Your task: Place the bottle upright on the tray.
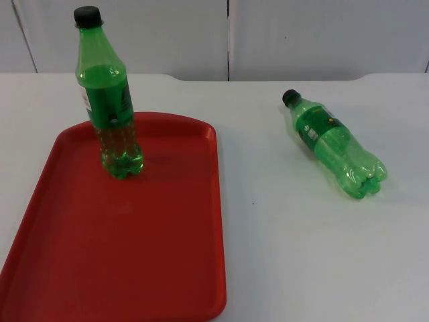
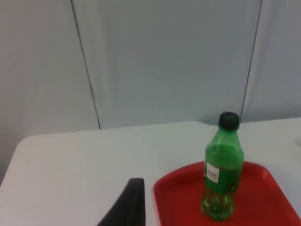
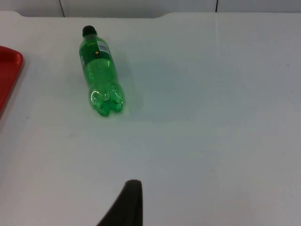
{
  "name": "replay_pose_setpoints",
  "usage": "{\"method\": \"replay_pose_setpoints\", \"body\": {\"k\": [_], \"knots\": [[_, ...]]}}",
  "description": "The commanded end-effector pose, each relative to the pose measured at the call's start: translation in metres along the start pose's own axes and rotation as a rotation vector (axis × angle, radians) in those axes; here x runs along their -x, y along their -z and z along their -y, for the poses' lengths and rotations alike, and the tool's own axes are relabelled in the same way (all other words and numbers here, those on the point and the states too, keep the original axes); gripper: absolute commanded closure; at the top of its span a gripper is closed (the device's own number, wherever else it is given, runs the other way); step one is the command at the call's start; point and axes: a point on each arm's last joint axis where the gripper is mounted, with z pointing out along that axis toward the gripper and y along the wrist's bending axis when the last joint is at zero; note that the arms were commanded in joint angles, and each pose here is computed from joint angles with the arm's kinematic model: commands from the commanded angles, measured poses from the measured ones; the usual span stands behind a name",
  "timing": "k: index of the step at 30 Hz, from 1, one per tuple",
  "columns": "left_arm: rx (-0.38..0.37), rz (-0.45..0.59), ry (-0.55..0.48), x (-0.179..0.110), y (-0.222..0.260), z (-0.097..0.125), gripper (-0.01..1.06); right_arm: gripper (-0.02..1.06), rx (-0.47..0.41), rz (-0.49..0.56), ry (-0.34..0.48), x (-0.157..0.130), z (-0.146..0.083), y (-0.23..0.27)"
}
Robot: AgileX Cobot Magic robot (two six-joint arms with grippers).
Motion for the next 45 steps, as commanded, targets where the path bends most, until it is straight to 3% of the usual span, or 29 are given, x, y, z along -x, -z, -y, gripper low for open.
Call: {"method": "replay_pose_setpoints", "body": {"k": [1,19,32,40,45], "knots": [[0.008,-0.015,0.007,-0.002,0.005,-0.001,0.0,0.09,-0.006,0.008,-0.004,0.0,0.0,0.0],[-0.009,0.006,0.023,-0.025,0.052,0.001,0.0,0.09,-0.006,0.008,-0.004,0.0,0.0,0.0],[-0.01,0.017,0.043,-0.085,0.062,0.001,0.0,0.09,-0.006,0.008,-0.004,0.0,0.0,0.0],[-0.003,-0.102,0.04,-0.103,0.052,0.001,0.0,0.09,-0.004,0.008,-0.005,0.0,0.0,0.0],[-0.003,-0.115,0.037,-0.106,0.05,0.001,0.0,0.09,-0.004,0.008,-0.005,0.0,0.0,0.0]]}}
